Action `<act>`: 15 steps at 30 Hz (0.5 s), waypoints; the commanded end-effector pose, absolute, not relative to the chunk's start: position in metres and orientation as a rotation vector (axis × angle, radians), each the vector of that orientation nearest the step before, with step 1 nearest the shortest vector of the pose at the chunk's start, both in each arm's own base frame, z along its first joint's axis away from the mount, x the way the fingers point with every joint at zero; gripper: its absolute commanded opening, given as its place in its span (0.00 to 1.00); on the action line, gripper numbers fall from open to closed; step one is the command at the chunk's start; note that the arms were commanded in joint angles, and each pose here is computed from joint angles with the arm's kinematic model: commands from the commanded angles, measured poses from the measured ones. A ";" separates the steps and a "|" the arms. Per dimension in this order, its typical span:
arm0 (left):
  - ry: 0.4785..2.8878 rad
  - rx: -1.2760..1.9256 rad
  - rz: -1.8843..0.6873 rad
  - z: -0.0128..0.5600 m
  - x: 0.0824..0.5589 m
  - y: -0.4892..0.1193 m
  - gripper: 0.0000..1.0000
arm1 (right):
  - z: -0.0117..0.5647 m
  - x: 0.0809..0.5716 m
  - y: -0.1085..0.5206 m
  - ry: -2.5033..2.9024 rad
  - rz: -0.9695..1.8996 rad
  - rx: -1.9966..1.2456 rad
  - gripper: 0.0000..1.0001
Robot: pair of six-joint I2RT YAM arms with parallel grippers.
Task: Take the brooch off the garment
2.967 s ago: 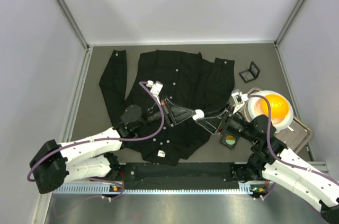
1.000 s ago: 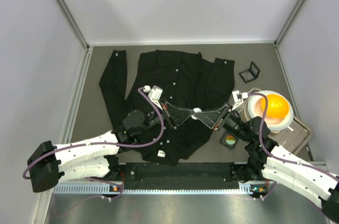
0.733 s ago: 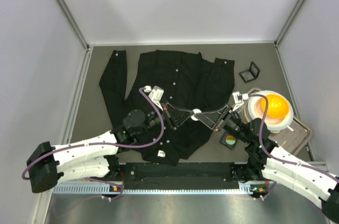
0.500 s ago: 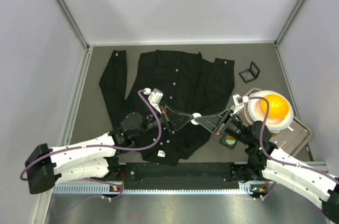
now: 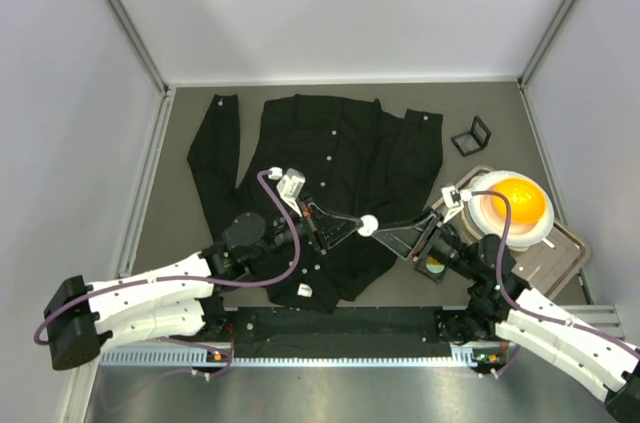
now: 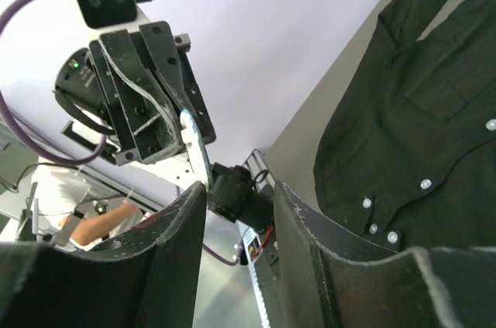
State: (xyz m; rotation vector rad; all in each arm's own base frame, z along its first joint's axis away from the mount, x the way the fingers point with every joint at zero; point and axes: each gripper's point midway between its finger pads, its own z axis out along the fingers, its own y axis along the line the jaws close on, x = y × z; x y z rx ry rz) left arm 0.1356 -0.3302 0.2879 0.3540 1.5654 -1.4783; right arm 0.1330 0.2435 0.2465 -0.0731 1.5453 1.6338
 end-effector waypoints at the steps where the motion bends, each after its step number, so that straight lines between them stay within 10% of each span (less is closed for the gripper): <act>1: 1.465 0.340 -1.493 0.326 0.138 -0.328 0.00 | 0.250 0.131 0.244 1.566 1.565 -0.160 0.42; 15: 1.955 -0.209 -1.159 0.284 0.196 -0.311 0.00 | 0.254 0.149 0.235 1.682 1.053 -0.572 0.56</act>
